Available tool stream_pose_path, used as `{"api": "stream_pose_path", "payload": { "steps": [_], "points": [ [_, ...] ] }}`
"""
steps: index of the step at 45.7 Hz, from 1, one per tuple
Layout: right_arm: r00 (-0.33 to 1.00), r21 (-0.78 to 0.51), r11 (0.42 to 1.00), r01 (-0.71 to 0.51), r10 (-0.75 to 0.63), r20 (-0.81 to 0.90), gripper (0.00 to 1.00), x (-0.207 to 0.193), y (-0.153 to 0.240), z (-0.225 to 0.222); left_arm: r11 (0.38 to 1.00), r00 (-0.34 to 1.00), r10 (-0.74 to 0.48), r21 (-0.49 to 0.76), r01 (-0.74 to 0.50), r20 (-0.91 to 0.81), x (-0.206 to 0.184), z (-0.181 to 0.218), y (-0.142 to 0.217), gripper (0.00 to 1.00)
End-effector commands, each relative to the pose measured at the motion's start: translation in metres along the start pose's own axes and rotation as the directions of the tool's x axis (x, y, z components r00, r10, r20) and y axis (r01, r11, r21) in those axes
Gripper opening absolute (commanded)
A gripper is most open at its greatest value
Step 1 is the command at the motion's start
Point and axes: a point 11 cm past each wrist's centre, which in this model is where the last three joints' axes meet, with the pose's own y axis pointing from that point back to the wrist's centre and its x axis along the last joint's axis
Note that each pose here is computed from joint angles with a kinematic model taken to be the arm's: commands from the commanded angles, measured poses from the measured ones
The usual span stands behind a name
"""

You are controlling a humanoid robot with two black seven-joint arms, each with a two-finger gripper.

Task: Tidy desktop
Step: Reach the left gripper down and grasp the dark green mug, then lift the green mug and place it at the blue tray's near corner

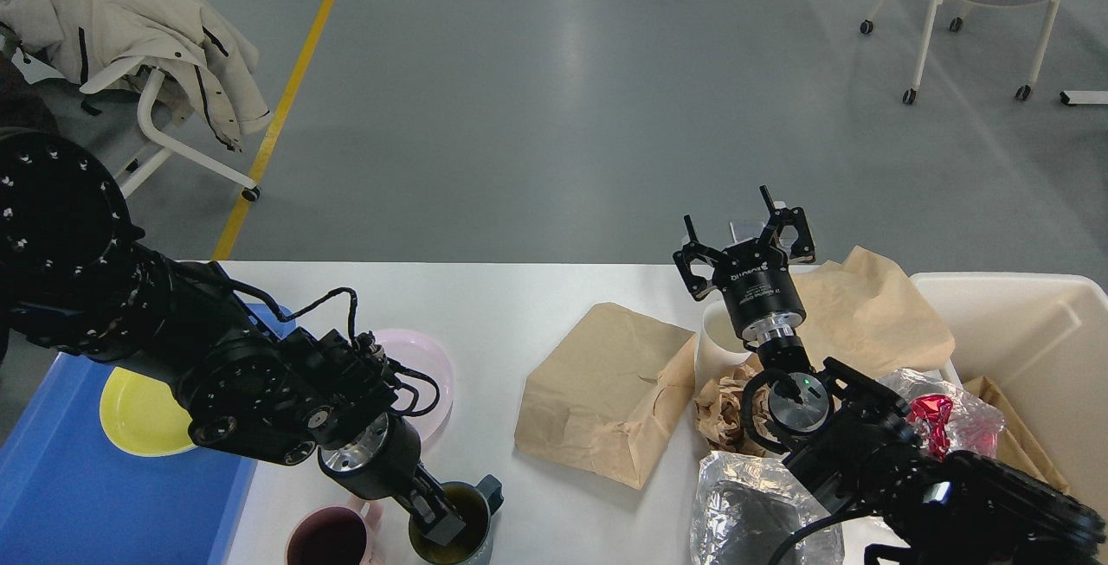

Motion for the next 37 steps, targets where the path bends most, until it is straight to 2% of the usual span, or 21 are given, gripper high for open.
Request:
{"api": "stream_pose_path", "payload": {
  "steps": [1,3,8,13,19,30,37],
  "points": [
    [1.000,0.000,1.000,0.000,0.000,0.000,1.00,0.000,0.000,0.000,1.000,1.000,-0.003,0.007,0.003,0.002,-0.002,-0.002,-0.007,0.51],
    [1.000,0.000,1.000,0.000,0.000,0.000,1.00,0.000,0.000,0.000,1.000,1.000,-0.003,0.016,0.003,0.000,-0.004,-0.006,-0.009,0.46],
    [1.000,0.000,1.000,0.000,0.000,0.000,1.00,0.000,0.000,0.000,0.999,1.000,-0.006,0.037,0.005,0.026,-0.004,-0.009,-0.013,0.39],
    [1.000,0.000,1.000,0.000,0.000,0.000,1.00,0.000,0.000,0.000,0.998,1.000,0.000,0.058,-0.002,0.028,-0.005,-0.013,-0.013,0.12],
    [1.000,0.000,1.000,0.000,0.000,0.000,1.00,0.000,0.000,0.000,0.997,1.000,-0.003,0.081,0.001,0.028,-0.006,-0.019,-0.010,0.01],
    [1.000,0.000,1.000,0.000,0.000,0.000,1.00,0.000,0.000,0.000,0.995,1.000,0.001,0.099,0.000,-0.005,-0.002,-0.030,0.013,0.00],
    [1.000,0.000,1.000,0.000,0.000,0.000,1.00,0.000,0.000,0.000,0.995,0.998,0.049,0.087,-0.046,-0.033,0.029,-0.032,0.067,0.00]
  ]
}}
